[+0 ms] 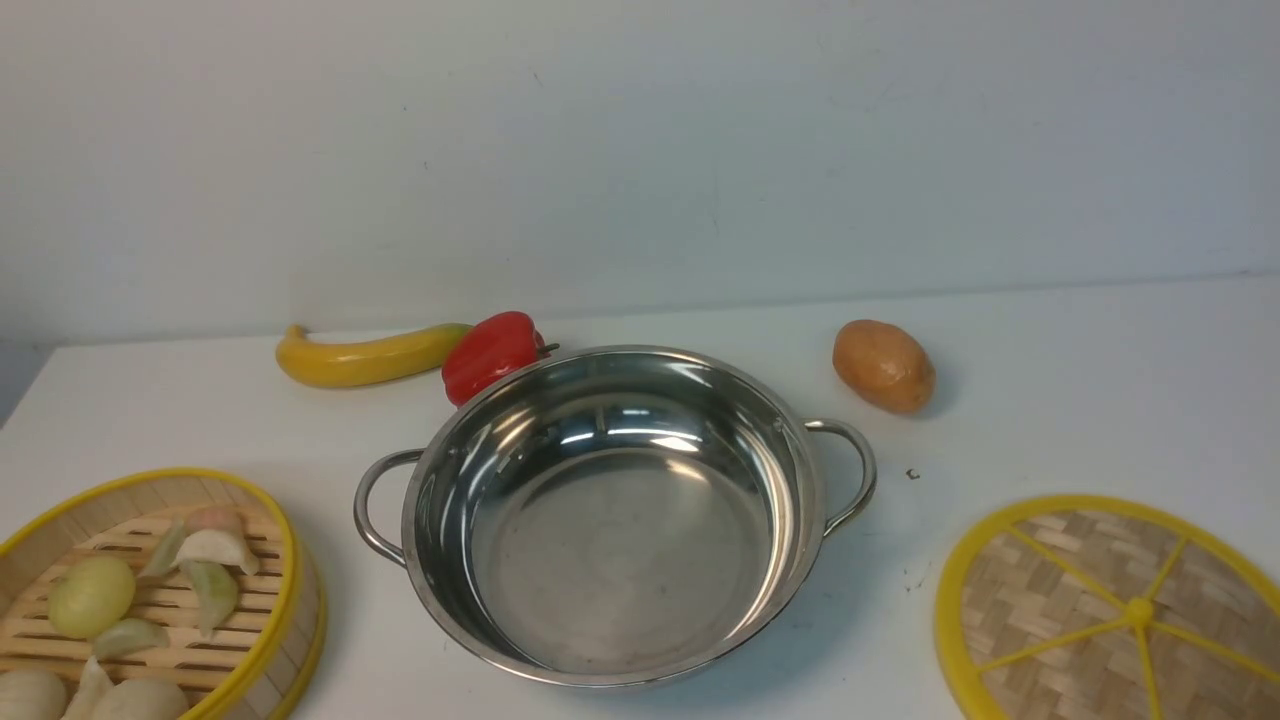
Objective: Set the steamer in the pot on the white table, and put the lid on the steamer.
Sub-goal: 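Grasp the rim of the steamer basket holding the buns with the left gripper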
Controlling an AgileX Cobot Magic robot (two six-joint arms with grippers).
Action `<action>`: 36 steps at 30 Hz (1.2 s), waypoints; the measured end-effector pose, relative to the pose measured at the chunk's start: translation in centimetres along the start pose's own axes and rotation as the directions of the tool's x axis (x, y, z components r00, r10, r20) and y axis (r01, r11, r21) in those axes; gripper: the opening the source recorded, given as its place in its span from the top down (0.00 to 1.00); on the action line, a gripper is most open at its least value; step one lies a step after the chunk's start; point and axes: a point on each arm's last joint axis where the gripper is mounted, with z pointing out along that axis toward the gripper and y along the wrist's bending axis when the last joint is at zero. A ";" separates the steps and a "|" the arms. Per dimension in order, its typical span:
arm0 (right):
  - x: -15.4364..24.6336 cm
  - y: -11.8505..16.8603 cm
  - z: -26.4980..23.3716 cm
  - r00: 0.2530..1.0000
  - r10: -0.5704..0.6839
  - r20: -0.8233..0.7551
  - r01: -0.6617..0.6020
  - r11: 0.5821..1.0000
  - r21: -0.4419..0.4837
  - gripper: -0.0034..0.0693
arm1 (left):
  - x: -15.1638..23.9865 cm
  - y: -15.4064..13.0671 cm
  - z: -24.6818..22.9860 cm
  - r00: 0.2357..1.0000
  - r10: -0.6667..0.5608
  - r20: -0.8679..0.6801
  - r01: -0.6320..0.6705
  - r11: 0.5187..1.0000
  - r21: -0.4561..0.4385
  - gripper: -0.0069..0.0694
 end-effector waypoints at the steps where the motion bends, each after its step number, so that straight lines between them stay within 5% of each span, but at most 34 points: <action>1: 0.0 0.0 0.0 1.000 0.000 0.000 0.000 1.000 0.000 0.62 | 0.0 0.0 0.0 1.000 0.000 0.000 0.000 1.000 0.000 0.60; 6: 0.0 0.0 0.0 1.000 0.000 0.000 0.000 1.000 0.000 0.62 | -0.1 -0.1 0.0 0.998 -0.055 0.013 0.055 0.998 0.015 0.60; 8: 0.0 0.0 0.0 1.000 0.000 0.000 0.000 1.000 0.000 0.62 | -0.4 -0.5 0.0 0.977 -0.209 0.037 0.207 0.977 0.058 0.60; 11: 0.0 0.0 0.0 1.000 0.000 0.000 0.000 1.000 0.000 0.62 | -1.0 -0.7 -0.1 0.915 -0.397 0.075 0.387 0.914 0.121 0.60; 21: 0.0 0.0 0.0 1.000 0.000 0.000 0.000 1.000 0.000 0.62 | -3.0 -0.2 -0.5 0.739 -0.625 0.249 0.585 0.780 0.222 0.60; 28: 0.0 0.0 0.0 1.000 0.000 0.000 0.000 1.000 0.000 0.62 | -2.9 -0.3 -0.5 0.721 -0.655 0.226 0.613 0.755 0.232 0.60; 36: 0.0 0.0 0.0 1.000 0.000 0.000 0.000 1.000 0.000 0.62 | -5.9 -1.3 -2.5 0.827 -0.532 0.182 0.475 0.834 0.280 0.60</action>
